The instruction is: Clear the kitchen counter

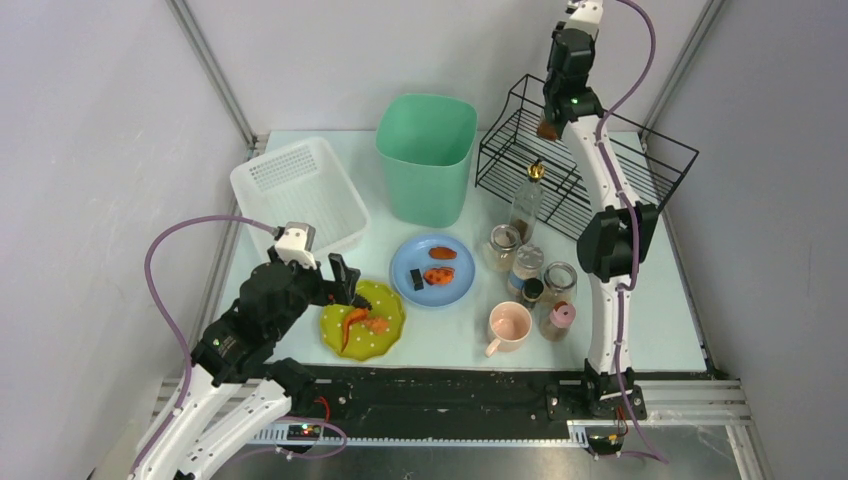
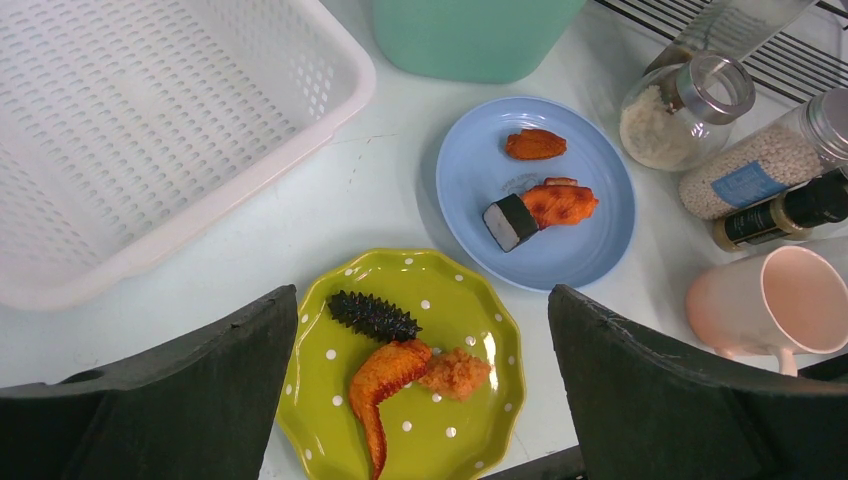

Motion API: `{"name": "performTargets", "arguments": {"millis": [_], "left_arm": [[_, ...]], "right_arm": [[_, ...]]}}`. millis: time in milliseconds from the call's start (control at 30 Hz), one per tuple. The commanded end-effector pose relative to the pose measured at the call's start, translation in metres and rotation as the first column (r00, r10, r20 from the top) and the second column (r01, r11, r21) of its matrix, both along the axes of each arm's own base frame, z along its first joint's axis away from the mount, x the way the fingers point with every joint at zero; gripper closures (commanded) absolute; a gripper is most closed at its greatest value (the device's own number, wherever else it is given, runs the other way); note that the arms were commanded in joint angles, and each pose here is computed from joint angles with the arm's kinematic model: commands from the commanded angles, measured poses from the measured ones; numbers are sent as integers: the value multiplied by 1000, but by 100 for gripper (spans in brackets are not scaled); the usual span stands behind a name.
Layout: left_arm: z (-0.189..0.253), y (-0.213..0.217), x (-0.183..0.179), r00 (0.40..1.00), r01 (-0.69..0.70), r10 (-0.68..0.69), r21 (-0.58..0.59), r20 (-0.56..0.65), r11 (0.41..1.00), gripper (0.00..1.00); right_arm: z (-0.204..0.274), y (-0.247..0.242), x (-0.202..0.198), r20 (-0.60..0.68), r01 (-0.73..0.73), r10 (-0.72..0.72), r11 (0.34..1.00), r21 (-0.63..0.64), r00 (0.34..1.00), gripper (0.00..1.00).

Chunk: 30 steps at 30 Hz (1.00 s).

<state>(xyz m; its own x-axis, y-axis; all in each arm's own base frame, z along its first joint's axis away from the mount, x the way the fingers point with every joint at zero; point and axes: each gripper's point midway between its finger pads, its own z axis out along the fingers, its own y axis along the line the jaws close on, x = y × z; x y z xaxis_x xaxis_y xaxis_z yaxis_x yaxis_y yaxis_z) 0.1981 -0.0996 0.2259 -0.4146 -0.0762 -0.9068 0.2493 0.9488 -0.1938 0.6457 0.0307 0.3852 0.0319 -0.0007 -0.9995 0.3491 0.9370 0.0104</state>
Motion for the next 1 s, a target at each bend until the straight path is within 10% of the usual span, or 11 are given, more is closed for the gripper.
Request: {"name": "performTargets", "arguments": {"millis": [0,367,967], "left_arm": [[4,-1,0,1000,14,-14,10,17,1000,2],[2,-1,2,1000,12,-12,18,9,1000,2],[0,3,4,1000,-11,11,31,5,999,2]], "right_arm": [[49,4,-4,161,7,-14,999,41,987,100],[49,5,-12,165,17,-19,1000,13,986,40],[92,4,-108,228,30,-4,993,-113,974,19]]}}
